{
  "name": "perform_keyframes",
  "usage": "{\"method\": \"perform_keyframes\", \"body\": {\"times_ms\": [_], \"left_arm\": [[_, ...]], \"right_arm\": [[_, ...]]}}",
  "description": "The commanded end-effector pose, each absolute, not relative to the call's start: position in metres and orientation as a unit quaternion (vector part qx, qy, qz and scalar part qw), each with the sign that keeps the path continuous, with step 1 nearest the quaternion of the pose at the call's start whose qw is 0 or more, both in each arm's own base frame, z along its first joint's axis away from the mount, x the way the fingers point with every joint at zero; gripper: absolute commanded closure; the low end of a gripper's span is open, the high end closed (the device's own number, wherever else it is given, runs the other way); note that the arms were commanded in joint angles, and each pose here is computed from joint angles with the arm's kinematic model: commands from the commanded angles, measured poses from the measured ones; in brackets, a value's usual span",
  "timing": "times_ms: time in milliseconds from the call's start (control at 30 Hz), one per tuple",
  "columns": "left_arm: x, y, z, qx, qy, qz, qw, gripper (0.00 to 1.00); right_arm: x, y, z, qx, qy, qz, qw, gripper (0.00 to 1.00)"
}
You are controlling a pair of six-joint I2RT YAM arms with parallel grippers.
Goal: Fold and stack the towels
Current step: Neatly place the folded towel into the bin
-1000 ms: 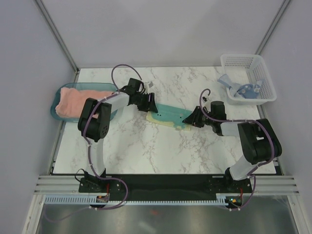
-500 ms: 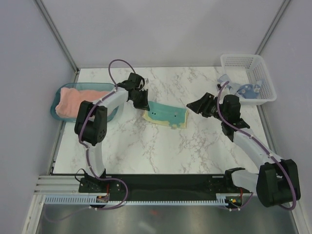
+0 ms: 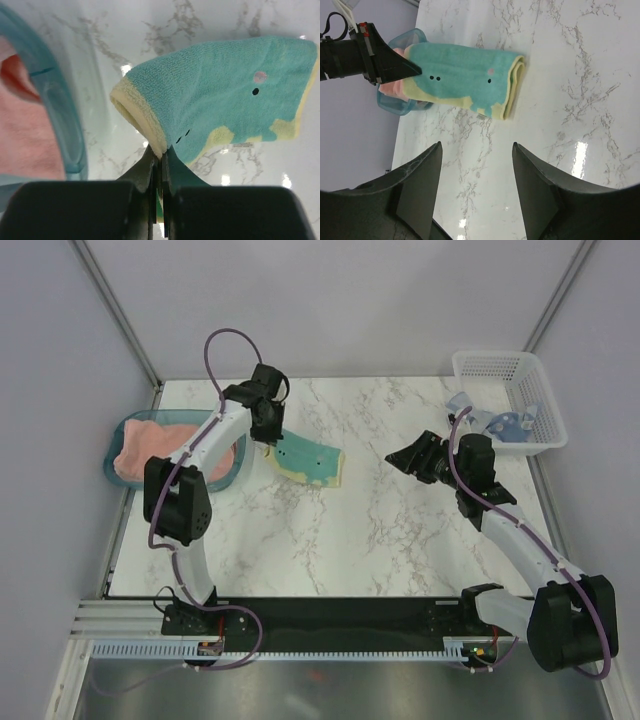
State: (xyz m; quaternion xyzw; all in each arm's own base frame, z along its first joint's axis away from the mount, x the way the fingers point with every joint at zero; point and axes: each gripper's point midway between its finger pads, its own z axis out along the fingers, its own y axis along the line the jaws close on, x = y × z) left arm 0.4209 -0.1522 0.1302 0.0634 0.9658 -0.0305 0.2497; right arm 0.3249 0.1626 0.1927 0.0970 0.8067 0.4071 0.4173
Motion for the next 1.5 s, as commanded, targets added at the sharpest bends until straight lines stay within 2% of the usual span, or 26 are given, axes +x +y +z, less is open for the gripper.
{"method": "perform_keyframes", "body": {"times_ms": [0, 300, 633, 933, 1267, 1300, 1367, 1400, 1433, 1467], "left_arm": [[0.420, -0.100, 0.168, 0.085, 0.957, 0.069, 0.268, 0.98], [0.433, -0.005, 0.172, 0.052, 0.952, 0.170, 0.249, 0.98], [0.439, 0.113, 0.157, -0.076, 0.930, 0.275, 0.233, 0.98], [0.437, 0.171, 0.155, -0.117, 0.912, 0.326, 0.221, 0.98], [0.453, 0.198, 0.128, -0.140, 0.911, 0.330, 0.205, 0.98], [0.456, 0.200, 0.126, -0.142, 0.910, 0.332, 0.204, 0.96], [0.457, 0.201, 0.129, -0.149, 0.905, 0.341, 0.206, 0.79], [0.454, 0.203, 0.146, -0.167, 0.895, 0.348, 0.223, 0.52], [0.454, 0.203, 0.146, -0.167, 0.895, 0.349, 0.223, 0.52], [0.453, 0.199, 0.159, -0.177, 0.891, 0.343, 0.240, 0.31]], "right_arm": [[0.331, 0.161, 0.210, 0.087, 0.796, 0.408, 0.438, 0.34], [0.332, 0.158, 0.212, 0.074, 0.796, 0.401, 0.447, 0.33], [0.332, 0.157, 0.204, 0.066, 0.794, 0.396, 0.457, 0.33], [0.336, 0.165, 0.186, 0.047, 0.806, 0.405, 0.429, 0.33], [0.334, 0.170, 0.178, 0.045, 0.806, 0.420, 0.415, 0.33], [0.335, 0.171, 0.178, 0.045, 0.805, 0.422, 0.415, 0.33], [0.337, 0.170, 0.178, 0.046, 0.804, 0.421, 0.417, 0.33], [0.338, 0.169, 0.177, 0.049, 0.804, 0.417, 0.420, 0.32], [0.338, 0.169, 0.177, 0.049, 0.804, 0.417, 0.420, 0.32], [0.338, 0.169, 0.178, 0.047, 0.804, 0.416, 0.422, 0.32]]}}
